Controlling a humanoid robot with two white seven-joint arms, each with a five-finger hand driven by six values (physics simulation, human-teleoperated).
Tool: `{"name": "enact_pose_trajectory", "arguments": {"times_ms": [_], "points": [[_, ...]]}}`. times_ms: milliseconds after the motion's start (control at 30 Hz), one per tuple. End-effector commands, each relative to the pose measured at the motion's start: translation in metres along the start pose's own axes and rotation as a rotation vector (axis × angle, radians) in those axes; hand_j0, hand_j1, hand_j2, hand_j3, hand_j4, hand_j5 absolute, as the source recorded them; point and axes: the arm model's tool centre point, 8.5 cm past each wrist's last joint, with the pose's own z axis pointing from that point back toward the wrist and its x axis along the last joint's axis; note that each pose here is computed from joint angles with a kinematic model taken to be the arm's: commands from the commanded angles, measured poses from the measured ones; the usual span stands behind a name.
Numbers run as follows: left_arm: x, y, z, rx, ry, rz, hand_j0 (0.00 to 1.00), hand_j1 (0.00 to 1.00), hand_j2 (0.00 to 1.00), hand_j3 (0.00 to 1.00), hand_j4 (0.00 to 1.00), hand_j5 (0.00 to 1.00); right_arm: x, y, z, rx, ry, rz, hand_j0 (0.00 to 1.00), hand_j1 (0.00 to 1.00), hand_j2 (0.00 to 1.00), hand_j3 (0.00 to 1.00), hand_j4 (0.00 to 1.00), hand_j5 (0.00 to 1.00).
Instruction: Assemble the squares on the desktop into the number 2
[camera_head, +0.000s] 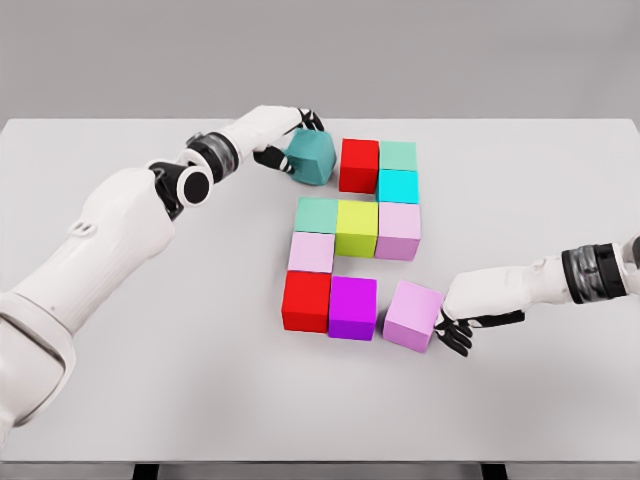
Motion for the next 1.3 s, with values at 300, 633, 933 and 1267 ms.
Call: {"name": "enact_pose_trajectory", "arguments": {"times_ms": [300,633,933,1267], "points": [[-0.001,0.000,0.001,0.008,0.000,0.003,1.00,1.00,1.00,1.00,1.00,1.00,-0.007,0.003,0.006,-0.002,0.026,-0.021,0.17,0.17,0.17,0.17,0.17,0.17],[-0.062,0.006,0.035,-0.085,0.105,-0.062,0.52,0.52,0.52,0.52,0.52,0.52,-0.021,0.011,0.009,0.001,0.060,-0.054,0.17,0.17,0.17,0.17,0.17,0.17],[-0.053,0.000,0.030,-0.116,0.094,-0.114,0.52,0.52,0.52,0.52,0.52,0.52,-0.024,0.012,0.002,0.002,0.056,-0.064,0.16,0.16,0.16,0.16,0.16,0.16],[-0.038,-0.011,0.023,-0.146,0.061,-0.153,0.52,0.52,0.52,0.52,0.52,0.52,-0.027,0.008,-0.001,-0.003,0.056,-0.062,0.16,0.16,0.16,0.16,0.16,0.16]]}}
